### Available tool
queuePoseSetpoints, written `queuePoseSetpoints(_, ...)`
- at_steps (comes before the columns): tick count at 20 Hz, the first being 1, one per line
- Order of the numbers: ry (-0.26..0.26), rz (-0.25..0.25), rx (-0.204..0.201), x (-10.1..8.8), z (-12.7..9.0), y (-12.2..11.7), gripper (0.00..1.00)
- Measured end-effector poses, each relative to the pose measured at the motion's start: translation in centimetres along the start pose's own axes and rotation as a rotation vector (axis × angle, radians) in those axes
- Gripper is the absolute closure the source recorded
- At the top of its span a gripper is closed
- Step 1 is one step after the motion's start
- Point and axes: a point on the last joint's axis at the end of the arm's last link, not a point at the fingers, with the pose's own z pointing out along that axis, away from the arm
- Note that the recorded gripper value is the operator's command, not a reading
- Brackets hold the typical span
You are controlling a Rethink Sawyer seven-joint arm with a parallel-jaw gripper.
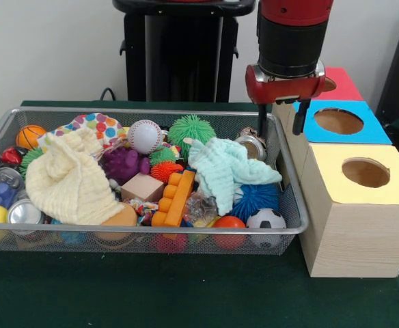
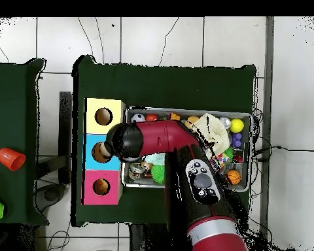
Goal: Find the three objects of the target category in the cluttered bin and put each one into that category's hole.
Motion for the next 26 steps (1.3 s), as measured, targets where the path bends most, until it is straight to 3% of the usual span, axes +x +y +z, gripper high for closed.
queuePoseSetpoints(6,-0.036,0.003,0.026,0.0,0.3,-1.4,0.0)
queuePoseSetpoints(7,-0.074,0.003,0.039,-0.2,0.4,-2.3,0.0)
queuePoseSetpoints(14,-0.2,0.02,0.066,-0.7,0.9,-6.1,0.0)
queuePoseSetpoints(15,-0.241,0.024,0.077,-0.8,1.3,-7.6,0.0)
queuePoseSetpoints(19,-0.302,0.029,0.094,-0.7,2.4,-10.2,0.0)
queuePoseSetpoints(23,-0.343,0.019,0.109,0.0,4.2,-12.1,0.0)
queuePoseSetpoints(26,-0.339,0.009,0.109,0.6,5.6,-12.5,0.0)
